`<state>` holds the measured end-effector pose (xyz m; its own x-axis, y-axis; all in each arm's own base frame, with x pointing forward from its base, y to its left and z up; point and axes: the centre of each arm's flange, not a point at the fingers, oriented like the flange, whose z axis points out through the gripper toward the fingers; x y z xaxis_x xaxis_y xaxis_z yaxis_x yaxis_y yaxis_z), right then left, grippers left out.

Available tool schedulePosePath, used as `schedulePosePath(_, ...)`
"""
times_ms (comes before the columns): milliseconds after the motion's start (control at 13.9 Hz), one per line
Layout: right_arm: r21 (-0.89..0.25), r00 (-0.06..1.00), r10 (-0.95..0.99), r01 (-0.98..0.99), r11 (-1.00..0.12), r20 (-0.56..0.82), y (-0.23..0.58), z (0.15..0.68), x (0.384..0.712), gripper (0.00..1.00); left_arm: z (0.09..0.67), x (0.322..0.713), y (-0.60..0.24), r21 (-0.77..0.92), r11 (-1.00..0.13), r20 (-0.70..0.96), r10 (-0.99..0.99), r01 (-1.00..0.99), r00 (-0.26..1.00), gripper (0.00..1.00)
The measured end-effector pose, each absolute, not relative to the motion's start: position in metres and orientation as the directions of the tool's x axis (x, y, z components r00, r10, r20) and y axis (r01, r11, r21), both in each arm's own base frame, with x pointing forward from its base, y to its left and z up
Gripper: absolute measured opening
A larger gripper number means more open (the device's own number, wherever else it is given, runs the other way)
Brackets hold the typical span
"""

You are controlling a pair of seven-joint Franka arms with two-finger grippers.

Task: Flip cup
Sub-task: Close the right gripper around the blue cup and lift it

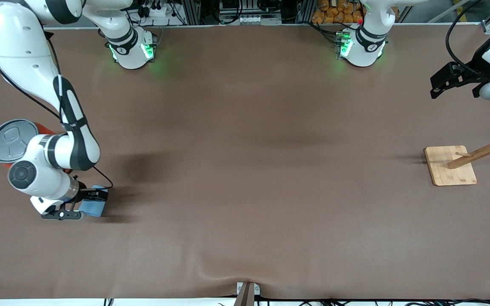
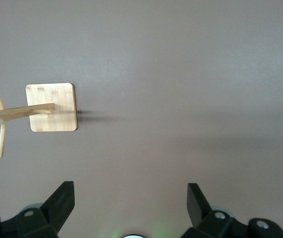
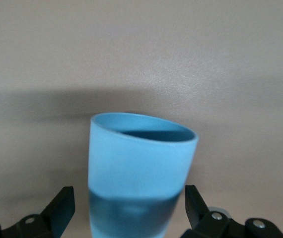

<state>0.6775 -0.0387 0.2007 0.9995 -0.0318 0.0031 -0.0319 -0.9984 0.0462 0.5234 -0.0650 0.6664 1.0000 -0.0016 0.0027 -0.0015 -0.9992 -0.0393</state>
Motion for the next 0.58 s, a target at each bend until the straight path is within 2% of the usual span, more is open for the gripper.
schedulePosePath(144,0.045,0.999,-0.037,-0.037,-0.998,0.006,-0.038,0.2,0.678,0.79,0.667,0.523,-0.065,-0.039,-0.999,0.003,-0.002,-0.002,1.0,1.0)
schedulePosePath(433,0.045,1.0,-0.017,-0.018,-0.999,0.014,-0.036,0.204,0.681,0.79,0.667,0.523,-0.065,-0.039,-0.999,0.003,-0.002,-0.002,1.0,1.0)
schedulePosePath(577,0.046,0.996,0.091,0.09,-0.995,0.026,-0.03,0.215,0.686,0.79,0.667,0.523,-0.065,-0.039,-0.999,0.004,-0.002,-0.002,1.0,1.0)
